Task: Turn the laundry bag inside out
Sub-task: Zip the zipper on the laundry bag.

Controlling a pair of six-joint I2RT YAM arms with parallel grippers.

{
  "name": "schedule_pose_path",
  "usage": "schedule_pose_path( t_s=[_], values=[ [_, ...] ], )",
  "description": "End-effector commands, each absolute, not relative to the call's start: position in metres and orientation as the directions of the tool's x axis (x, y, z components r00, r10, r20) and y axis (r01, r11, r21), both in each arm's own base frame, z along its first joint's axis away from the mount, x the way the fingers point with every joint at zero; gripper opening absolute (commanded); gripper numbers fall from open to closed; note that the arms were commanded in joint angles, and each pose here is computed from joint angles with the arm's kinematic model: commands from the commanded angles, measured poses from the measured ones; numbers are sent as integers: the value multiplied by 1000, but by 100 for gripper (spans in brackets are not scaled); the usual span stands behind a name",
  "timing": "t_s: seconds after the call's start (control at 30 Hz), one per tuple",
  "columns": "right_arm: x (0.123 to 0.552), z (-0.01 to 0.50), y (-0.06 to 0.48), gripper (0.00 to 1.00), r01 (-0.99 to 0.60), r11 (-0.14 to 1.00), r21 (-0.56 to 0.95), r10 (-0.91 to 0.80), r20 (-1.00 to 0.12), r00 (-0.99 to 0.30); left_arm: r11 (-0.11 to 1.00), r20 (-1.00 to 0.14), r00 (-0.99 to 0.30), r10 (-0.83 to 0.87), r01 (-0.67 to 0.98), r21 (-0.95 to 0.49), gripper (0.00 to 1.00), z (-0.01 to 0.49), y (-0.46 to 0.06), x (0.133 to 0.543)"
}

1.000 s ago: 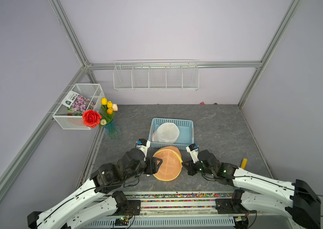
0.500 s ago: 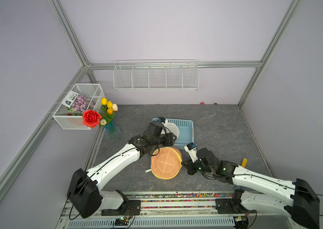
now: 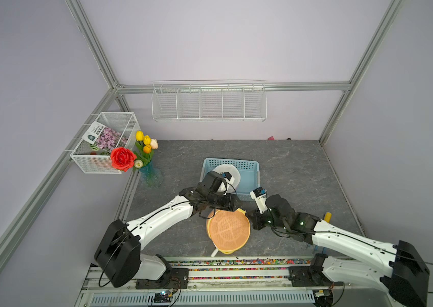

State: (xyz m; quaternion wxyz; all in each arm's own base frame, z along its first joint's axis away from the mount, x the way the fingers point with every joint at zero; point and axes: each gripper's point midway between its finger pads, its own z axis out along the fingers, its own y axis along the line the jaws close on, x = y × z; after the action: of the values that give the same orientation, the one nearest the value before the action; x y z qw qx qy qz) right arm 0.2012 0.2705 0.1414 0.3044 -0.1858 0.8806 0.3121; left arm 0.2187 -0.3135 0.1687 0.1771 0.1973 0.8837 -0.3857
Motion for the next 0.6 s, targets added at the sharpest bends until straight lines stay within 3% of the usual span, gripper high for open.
schedule_pose_path(
  t_s=[0.0, 0.33, 0.5, 0.57],
  values=[
    [206, 152, 278, 0, -526, 716, 458, -116, -666, -737, 543, -477, -853, 213, 509, -668, 57, 186, -317, 202],
    [208, 156, 283, 0, -537, 701, 468, -105, -678, -728, 601, -430, -834, 347, 549, -581, 52, 154, -333, 185],
    [209, 167, 286, 0, -567, 681, 464, -119, -694, -710, 577, -542, -792, 281, 590, -565, 57, 199, -329, 192],
    [209, 167, 286, 0, -571, 678, 464, -122, -695, -709, 638, -585, -785, 204, 560, -529, 59, 212, -317, 205]
  ],
)
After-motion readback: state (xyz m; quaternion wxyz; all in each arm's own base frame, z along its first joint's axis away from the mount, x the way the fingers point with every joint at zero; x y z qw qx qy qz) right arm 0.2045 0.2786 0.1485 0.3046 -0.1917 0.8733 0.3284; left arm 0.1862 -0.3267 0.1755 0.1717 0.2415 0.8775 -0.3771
